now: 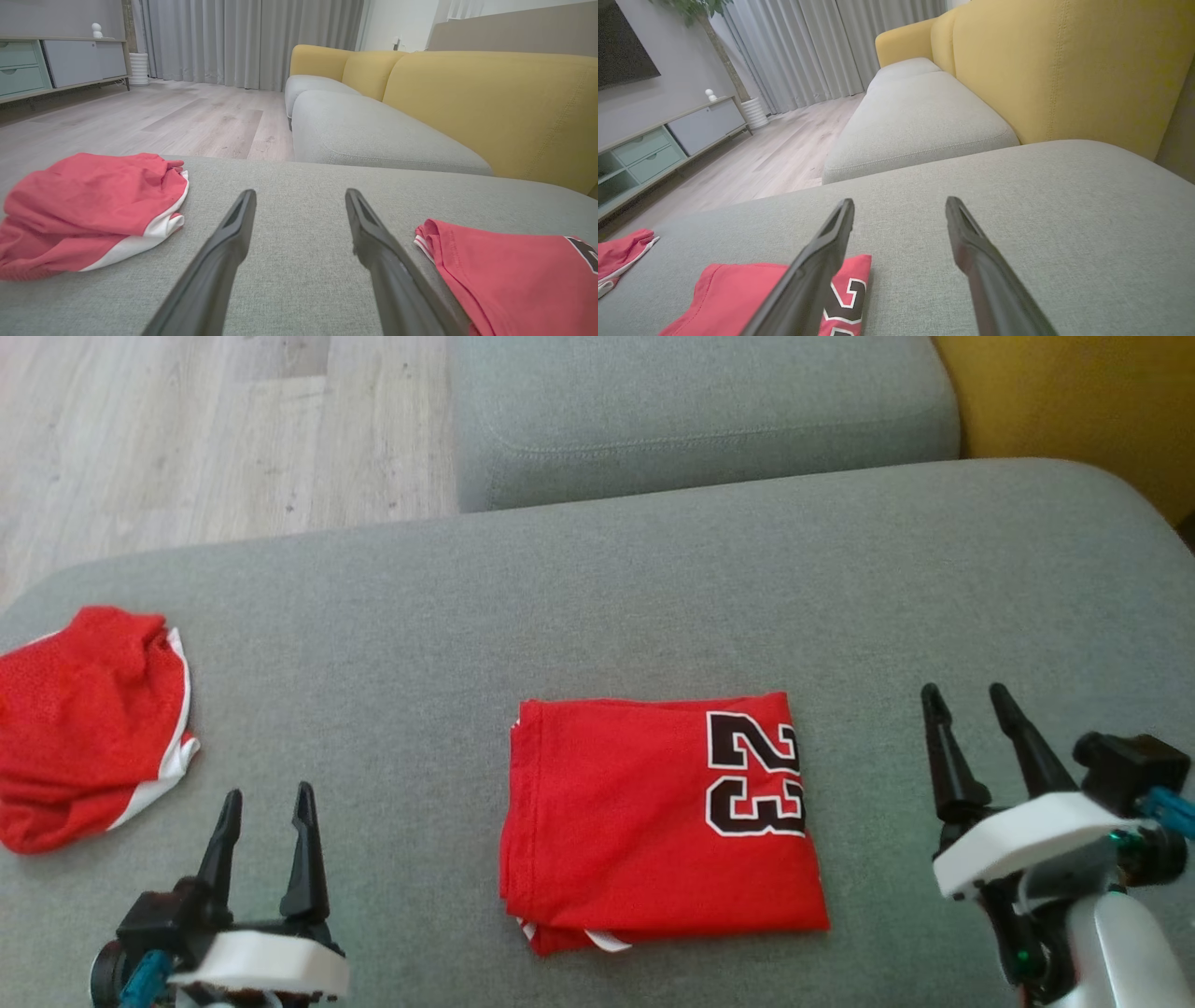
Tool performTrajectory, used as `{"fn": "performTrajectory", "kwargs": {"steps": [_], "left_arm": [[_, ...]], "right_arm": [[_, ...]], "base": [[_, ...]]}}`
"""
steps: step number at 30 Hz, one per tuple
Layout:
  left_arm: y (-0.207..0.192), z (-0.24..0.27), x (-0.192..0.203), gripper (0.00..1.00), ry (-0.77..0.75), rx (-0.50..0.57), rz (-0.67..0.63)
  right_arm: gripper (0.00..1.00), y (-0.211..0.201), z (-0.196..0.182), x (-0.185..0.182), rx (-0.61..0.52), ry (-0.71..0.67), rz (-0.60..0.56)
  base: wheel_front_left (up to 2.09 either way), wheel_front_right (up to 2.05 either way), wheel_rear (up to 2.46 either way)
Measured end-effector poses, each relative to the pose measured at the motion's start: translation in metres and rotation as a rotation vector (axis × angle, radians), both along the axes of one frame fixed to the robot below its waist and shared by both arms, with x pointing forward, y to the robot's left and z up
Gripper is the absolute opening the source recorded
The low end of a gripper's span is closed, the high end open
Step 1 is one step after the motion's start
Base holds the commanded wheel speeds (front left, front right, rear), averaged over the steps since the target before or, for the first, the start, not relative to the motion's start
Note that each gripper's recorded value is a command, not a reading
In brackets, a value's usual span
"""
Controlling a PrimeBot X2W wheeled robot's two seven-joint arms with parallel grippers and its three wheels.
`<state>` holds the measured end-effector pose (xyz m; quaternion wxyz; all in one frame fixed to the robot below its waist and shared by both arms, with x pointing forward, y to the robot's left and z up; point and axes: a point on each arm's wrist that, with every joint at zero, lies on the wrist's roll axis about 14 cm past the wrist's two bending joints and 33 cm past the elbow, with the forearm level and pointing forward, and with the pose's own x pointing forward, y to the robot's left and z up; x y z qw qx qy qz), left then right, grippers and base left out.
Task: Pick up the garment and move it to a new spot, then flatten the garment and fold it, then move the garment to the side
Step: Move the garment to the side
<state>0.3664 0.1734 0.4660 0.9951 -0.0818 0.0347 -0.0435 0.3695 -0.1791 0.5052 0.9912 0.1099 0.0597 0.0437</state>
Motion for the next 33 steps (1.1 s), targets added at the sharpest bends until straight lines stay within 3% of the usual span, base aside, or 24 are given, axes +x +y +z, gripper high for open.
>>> {"fn": "performTrajectory", "kwargs": {"steps": [4, 8, 13, 22, 24, 29, 33], "left_arm": [[0.001, -0.004, 0.003, 1.0, 0.012, 0.003, 0.001], [0.003, -0.005, 0.012, 1.0, 0.013, 0.008, 0.007], [0.004, -0.001, 0.028, 1.0, -0.003, 0.005, 0.013], [0.01, -0.011, 0.033, 1.0, 0.024, 0.002, 0.027], [0.011, -0.011, 0.033, 1.0, 0.024, 0.003, 0.028], [0.007, -0.013, 0.038, 1.0, 0.027, -0.002, 0.018], [-0.003, -0.013, 0.047, 1.0, 0.021, -0.01, -0.013]], "right_arm": [[1.0, 0.018, -0.016, 0.001, -0.005, 0.097, 0.064], [1.0, 0.042, -0.067, -0.008, -0.038, 0.364, 0.168], [1.0, 0.058, -0.111, -0.013, -0.096, 0.584, 0.249], [0.98, 0.085, -0.138, -0.006, -0.085, 0.753, 0.359], [0.0, 0.087, -0.138, -0.005, -0.091, 0.764, 0.373], [0.0, 0.09, -0.136, -0.006, -0.137, 0.768, 0.421], [0.0, 0.079, -0.127, 0.006, -0.252, 0.722, 0.46]], "base": [[0.0, 0.0, 0.0], [0.0, 0.0, 0.0], [0.0, 0.0, 0.0], [0.0, 0.0, 0.0], [0.0, 0.0, 0.0], [0.0, 0.0, 0.0], [0.0, 0.0, 0.0]]}}
